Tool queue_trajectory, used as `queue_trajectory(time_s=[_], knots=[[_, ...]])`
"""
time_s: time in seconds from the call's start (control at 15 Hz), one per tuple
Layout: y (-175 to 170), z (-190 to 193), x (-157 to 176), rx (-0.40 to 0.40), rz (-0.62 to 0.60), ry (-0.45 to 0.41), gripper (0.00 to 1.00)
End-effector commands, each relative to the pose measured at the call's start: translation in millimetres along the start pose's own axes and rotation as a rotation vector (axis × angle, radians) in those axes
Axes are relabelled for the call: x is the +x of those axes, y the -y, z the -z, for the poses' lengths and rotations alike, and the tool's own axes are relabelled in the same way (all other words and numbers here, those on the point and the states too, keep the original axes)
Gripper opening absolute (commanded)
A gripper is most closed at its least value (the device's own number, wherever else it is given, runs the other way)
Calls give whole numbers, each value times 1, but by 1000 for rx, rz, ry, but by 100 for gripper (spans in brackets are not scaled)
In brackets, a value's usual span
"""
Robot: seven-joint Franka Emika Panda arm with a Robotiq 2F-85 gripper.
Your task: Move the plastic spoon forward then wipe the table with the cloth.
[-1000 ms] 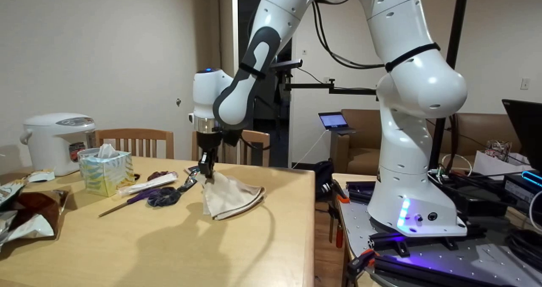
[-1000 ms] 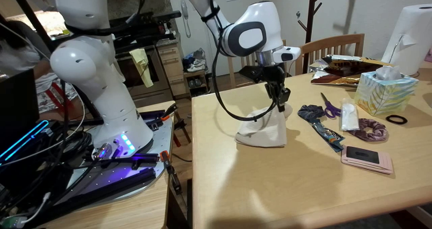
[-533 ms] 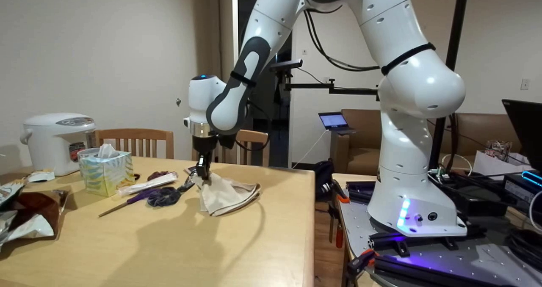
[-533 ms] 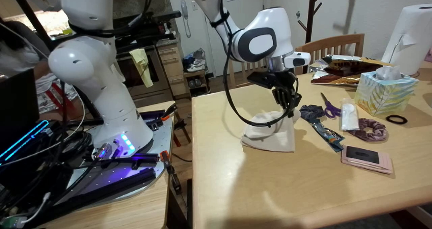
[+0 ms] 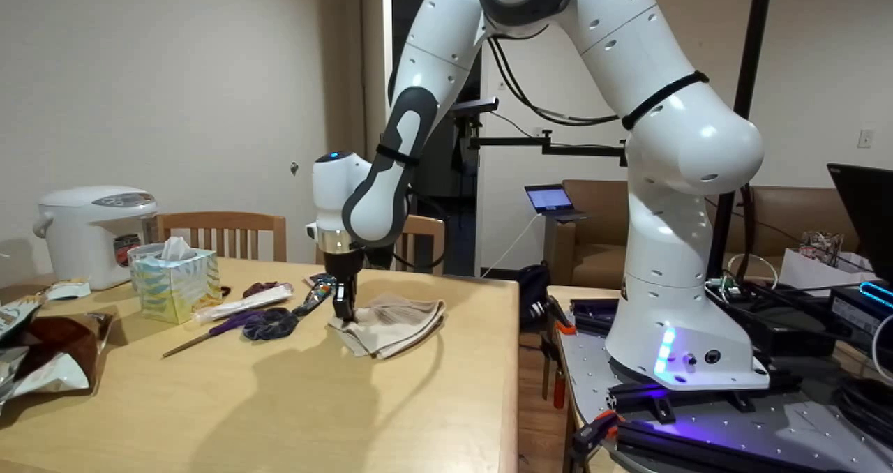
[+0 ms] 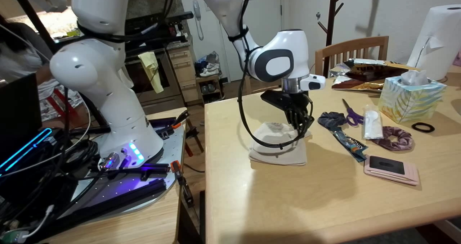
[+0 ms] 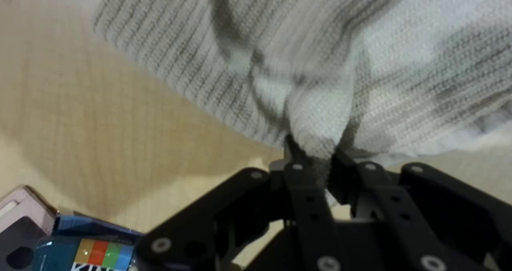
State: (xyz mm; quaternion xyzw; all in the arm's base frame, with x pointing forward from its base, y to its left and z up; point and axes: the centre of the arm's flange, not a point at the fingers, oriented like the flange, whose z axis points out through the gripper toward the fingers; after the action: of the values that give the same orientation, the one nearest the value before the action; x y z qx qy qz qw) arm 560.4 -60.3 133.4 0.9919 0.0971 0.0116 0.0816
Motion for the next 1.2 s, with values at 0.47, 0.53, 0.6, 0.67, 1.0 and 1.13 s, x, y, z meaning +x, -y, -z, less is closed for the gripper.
queue_trajectory(time_s=[0.47, 0.53, 0.6, 0.67, 1.0, 1.13], knots=[[31, -3, -61, 51, -135, -21, 4], [33, -5, -66, 60, -146, -24, 4], [36, -6, -70, 66, -158, -24, 4], [39, -8, -75, 74, -168, -19, 4], [54, -15, -99, 101, -181, 27, 4], [58, -15, -105, 100, -169, 49, 4]])
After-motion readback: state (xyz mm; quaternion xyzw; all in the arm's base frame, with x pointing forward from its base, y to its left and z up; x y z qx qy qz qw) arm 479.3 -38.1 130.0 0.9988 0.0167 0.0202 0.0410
